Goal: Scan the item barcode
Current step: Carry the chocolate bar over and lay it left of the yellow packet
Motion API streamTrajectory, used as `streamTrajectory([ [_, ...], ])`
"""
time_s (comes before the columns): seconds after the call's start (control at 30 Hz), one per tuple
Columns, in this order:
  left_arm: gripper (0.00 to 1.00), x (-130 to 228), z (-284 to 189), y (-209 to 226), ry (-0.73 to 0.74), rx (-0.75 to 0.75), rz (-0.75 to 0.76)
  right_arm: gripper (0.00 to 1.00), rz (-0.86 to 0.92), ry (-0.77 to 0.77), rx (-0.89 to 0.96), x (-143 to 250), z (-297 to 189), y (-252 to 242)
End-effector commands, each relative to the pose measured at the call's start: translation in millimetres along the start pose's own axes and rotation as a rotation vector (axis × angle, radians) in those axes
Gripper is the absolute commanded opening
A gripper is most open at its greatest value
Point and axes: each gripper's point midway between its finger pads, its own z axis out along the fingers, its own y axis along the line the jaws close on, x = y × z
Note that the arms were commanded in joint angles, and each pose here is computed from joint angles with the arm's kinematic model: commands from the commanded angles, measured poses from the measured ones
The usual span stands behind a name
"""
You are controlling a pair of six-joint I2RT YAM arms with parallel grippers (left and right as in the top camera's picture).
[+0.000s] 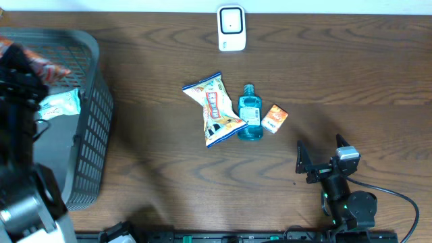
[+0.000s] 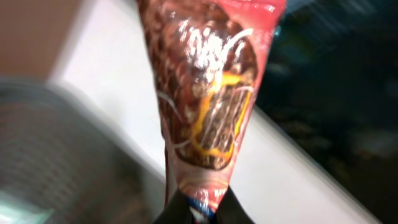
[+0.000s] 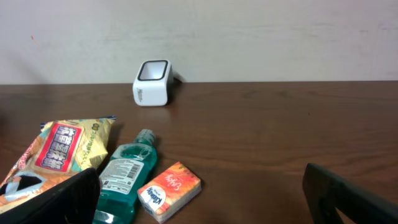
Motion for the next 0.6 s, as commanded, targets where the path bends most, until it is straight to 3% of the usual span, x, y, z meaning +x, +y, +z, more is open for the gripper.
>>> streamTrajectory([
  [0.0, 0.07, 13.0, -18.5, -62.5, 0.056, 0.226, 0.031, 0.99, -0.009, 0.000, 0.001, 0.4, -0.2, 0.3],
  [0.1, 0.07, 38.0, -21.4, -87.0, 0.141, 0.313, 0.044, 0.99, -0.009, 0.000, 0.001, 0.3, -0.2, 0.3],
  [0.27, 0.08, 111.4, -15.0, -101.3, 0.393, 0.372, 0.118, 0.99, -0.009, 0.000, 0.001, 0.4, -0.2, 0.3],
  [0.57, 0.07, 274.4, 5.4, -91.4, 0.894, 0.282, 0.175, 0.99, -0.009, 0.000, 0.001, 0.4, -0.2, 0.3],
])
